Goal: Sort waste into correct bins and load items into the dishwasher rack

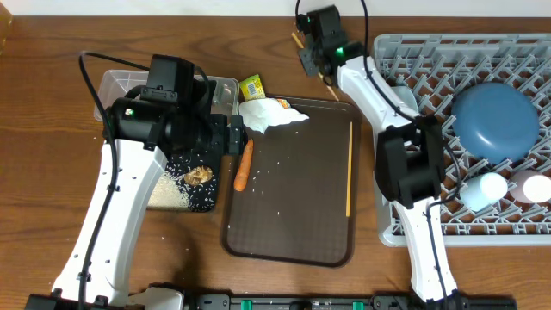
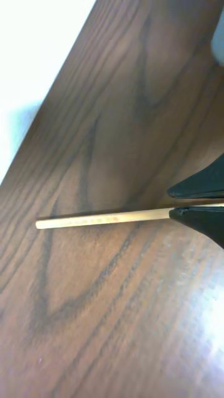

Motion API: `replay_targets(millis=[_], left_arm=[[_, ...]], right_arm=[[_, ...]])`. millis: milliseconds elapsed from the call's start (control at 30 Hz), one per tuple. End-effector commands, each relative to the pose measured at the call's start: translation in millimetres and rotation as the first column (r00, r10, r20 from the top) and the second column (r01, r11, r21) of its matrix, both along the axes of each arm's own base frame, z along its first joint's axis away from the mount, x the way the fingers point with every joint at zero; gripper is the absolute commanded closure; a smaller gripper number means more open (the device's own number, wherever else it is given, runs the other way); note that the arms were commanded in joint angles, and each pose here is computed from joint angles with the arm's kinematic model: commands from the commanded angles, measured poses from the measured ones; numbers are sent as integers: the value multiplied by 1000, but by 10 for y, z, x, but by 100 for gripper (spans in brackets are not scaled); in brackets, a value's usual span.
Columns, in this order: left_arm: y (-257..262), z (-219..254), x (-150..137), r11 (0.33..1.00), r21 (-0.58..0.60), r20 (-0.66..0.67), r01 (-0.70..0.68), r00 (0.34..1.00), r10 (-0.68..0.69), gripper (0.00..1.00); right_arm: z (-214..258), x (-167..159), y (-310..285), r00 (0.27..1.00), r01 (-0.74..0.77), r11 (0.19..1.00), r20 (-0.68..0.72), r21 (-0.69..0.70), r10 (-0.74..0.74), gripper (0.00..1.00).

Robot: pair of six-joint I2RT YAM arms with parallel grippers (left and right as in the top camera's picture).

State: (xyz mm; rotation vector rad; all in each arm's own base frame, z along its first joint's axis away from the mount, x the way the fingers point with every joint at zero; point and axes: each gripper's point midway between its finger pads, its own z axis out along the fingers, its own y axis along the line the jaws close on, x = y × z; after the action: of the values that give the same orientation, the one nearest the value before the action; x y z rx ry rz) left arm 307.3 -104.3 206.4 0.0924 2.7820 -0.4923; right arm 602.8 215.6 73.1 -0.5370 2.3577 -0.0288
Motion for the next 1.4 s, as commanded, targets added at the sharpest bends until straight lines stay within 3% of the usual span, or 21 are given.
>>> replay_targets(millis=[0,167,300,367,467,500,567,733,1067,1200,1300,1367], left_arm=[[11,-1,-3,1000,13,5,10,1000,-10,2],[11,0,-2,1000,13,5,10,1000,-10,2],[11,0,-2,1000,13,5,10,1000,-10,2],[11,0,-2,1000,12,5,10,1000,-10,2],[11,0,-2,1000,13,5,10,1000,-10,2],[11,0,-2,1000,13,5,10,1000,-10,2],[11,0,-2,1000,12,5,10,1000,-10,2],[11,0,-2,1000,12,5,10,1000,-10,2],[11,-1,-3,1000,13,5,10,1000,-10,2],[11,0,-2,1000,13,5,10,1000,-10,2],[11,0,-2,1000,13,5,10,1000,-10,2],[11,0,-2,1000,13,5,10,1000,-10,2]], right_arm=[[564,-150,64,999,3,999,34,32,-4,99],[737,-490,35,997,56,997,-64,50,-53,99],[735,-568,90,995,51,996,-92,68,-45,99],[638,-538,169,995,24,996,-100,90,-15,90],[389,-388,245,997,-19,997,-76,75,25,51],[299,-324,253,998,-29,998,-62,61,33,42],[120,-173,259,999,-33,999,-22,38,34,38],[-288,107,228,998,-42,999,42,20,41,51],[-780,165,-51,999,30,998,-31,47,-29,53],[-869,71,-42,996,3,997,-94,81,5,73],[-899,35,-57,993,3,997,-114,79,6,79],[-919,-3,-37,991,-10,996,-134,94,22,89]])
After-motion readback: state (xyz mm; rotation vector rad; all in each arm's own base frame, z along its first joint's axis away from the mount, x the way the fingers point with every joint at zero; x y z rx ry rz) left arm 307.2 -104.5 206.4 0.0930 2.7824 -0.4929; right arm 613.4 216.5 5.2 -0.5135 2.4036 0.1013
